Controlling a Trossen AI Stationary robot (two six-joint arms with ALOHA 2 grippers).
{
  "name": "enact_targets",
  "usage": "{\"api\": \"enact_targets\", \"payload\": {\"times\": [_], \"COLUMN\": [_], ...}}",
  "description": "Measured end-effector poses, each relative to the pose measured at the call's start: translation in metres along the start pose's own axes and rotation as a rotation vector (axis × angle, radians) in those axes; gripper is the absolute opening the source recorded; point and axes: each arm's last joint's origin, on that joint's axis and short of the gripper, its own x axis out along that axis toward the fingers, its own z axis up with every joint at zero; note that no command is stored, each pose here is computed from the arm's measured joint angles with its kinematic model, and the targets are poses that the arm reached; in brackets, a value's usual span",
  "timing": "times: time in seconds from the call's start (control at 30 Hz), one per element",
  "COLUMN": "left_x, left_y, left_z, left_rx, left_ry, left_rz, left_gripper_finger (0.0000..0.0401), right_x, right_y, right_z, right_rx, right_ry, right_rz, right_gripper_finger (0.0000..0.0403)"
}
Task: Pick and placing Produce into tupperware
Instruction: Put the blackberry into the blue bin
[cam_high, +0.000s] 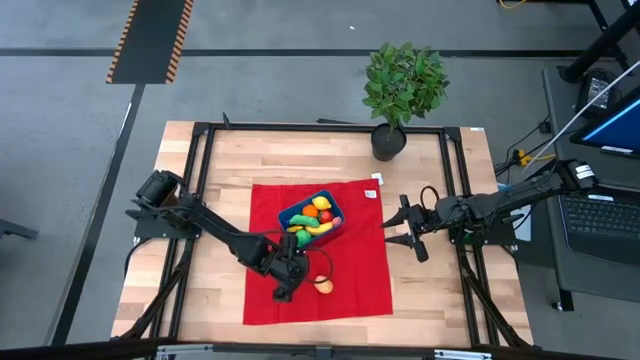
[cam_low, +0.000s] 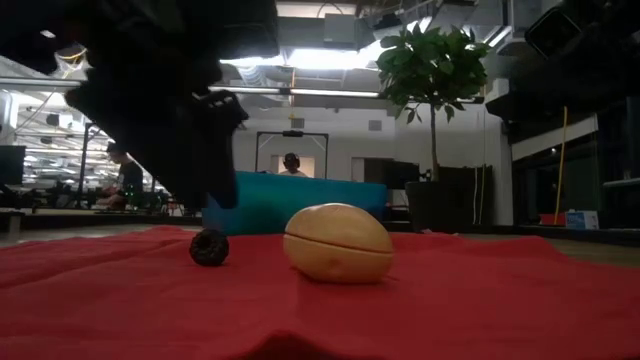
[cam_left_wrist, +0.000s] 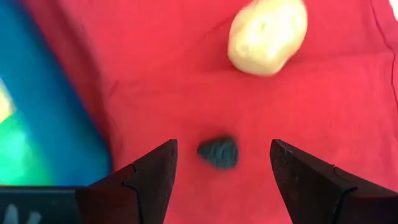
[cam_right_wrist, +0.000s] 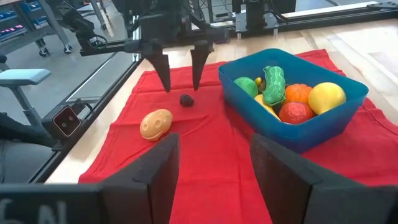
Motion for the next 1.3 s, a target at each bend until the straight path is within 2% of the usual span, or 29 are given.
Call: {"api": "enact_targets", "payload": {"times": [0.13,0.43,0.9,1.0,1.3], "left_x": [0.0097,0.0103,0.0103,0.0109,0.0111], "left_y": [-0.0003,-0.0003,-0.0015,-0.0011,-0.0017], "left_z": [-0.0031,-0.0026,-0.0002,-0.0014,-0.0025], "left_rx": [0.004,-0.002,-0.029,-0.062,-0.06], "left_ry": [0.026,0.022,-0.003,0.001,0.004], "left_rz": [0.01,0.007,-0.003,-0.002,-0.002], "left_gripper_finger": [0.0247,0.0246,0.0201,0.0198,0.02], "right_x": [0.0,0.0,0.0,0.0,0.0], "right_y": [0.0,-0.0002,-0.0001,-0.0001,-0.0001], "right_z": [-0.0002,-0.0006,-0.0006,-0.0005,-0.0005], "right_rx": [0.0,0.0,0.0,0.0,0.001], "right_ry": [0.002,0.007,0.007,0.006,0.006], "right_rz": [0.0,-0.002,-0.002,-0.002,-0.002], "right_gripper_finger": [0.0196,0.0196,0.0196,0.0196,0.0196]}}
